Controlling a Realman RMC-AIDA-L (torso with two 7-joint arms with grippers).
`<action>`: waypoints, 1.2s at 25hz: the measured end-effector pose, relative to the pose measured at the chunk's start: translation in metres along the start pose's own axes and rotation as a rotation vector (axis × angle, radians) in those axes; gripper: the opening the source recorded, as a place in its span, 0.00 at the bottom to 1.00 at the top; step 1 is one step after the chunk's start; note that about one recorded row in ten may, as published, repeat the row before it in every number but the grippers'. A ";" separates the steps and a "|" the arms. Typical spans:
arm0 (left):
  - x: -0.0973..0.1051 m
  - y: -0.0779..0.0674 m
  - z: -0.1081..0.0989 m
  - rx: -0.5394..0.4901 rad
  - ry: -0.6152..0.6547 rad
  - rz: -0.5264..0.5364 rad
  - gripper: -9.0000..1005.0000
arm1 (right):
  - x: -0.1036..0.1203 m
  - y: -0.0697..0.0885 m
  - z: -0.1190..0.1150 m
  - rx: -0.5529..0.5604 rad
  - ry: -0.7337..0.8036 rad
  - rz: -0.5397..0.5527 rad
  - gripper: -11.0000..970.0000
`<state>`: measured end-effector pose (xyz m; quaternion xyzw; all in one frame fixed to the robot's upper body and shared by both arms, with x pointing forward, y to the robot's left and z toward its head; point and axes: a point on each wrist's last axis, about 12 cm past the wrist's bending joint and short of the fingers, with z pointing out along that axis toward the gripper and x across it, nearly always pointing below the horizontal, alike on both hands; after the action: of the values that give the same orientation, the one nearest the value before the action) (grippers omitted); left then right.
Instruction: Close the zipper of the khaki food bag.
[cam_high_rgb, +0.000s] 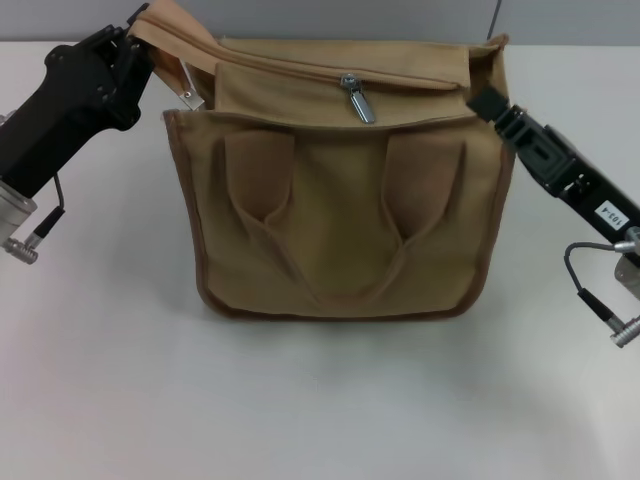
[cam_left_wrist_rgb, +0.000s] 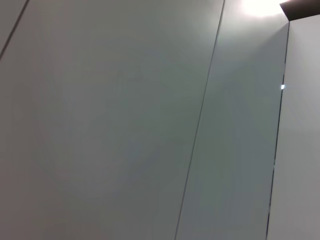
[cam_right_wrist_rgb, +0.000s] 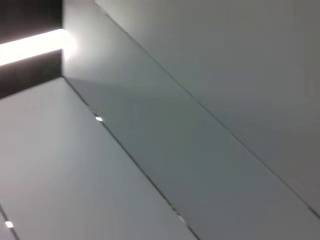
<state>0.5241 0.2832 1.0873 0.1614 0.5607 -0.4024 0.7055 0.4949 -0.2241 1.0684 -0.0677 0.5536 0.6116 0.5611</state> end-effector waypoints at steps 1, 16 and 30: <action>0.000 0.000 0.000 0.003 -0.001 -0.001 0.03 | -0.001 0.001 0.002 -0.013 -0.004 -0.002 0.01; -0.003 -0.003 0.017 0.063 -0.017 -0.005 0.03 | -0.045 -0.013 0.024 -0.080 0.213 0.134 0.18; -0.006 -0.008 0.037 0.145 -0.025 0.002 0.03 | -0.112 -0.011 0.061 -0.062 0.525 0.430 0.50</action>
<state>0.5418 0.2557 1.1066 0.2074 0.5211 -0.4432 0.6993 0.5766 -0.2499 1.1637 -0.1214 0.6618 0.6944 0.2552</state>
